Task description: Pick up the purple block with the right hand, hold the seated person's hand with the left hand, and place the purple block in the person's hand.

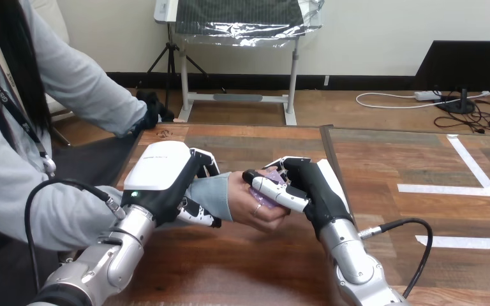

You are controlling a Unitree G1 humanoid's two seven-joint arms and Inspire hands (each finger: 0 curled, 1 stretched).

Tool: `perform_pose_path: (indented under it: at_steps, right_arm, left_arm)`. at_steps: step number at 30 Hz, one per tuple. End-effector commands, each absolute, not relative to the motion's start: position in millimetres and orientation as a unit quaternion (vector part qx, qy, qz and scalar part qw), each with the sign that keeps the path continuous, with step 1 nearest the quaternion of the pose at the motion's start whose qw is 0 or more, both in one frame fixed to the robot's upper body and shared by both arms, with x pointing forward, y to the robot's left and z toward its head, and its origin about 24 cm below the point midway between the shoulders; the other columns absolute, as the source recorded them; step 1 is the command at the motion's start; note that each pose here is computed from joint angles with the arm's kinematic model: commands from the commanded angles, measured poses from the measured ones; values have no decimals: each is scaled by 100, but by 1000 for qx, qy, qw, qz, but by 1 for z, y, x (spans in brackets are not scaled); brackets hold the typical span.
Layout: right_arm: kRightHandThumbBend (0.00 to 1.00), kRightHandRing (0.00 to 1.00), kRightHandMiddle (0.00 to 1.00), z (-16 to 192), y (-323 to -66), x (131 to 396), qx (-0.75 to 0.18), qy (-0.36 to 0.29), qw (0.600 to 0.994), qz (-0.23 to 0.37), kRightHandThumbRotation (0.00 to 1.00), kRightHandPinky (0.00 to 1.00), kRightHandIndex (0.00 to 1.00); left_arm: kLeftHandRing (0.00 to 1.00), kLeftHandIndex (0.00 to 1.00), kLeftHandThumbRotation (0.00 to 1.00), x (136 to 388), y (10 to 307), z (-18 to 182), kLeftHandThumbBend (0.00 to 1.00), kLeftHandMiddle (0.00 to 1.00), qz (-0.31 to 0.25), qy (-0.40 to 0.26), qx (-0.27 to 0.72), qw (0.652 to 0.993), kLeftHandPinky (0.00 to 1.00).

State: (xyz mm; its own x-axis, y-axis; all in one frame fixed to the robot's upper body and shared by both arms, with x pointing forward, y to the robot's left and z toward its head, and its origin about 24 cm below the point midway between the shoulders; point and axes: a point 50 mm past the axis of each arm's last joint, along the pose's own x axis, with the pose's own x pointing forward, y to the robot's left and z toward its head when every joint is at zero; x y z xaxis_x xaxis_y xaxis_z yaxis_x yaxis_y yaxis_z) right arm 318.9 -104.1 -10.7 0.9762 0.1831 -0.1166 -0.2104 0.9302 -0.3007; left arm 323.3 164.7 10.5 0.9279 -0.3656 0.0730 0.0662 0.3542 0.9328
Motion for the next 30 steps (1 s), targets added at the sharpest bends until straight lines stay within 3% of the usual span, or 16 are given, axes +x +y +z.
perform_pose_path:
  at_steps: [1,17,30]
  right_arm:
    - [58,33,39,29,-90,340,-171,-46,976,126,49,30,42]
    - [92,55,57,30,-100,344,-200,-41,974,99,69,53,58]
    - [100,70,73,31,-111,346,-230,-48,968,89,81,65,77]
  left_arm:
    - [50,55,14,354,142,72,85,53,-88,-257,530,803,48]
    - [74,77,25,348,156,70,87,73,-66,-260,532,803,75]
    - [92,93,33,339,169,68,98,91,-69,-255,531,805,90]
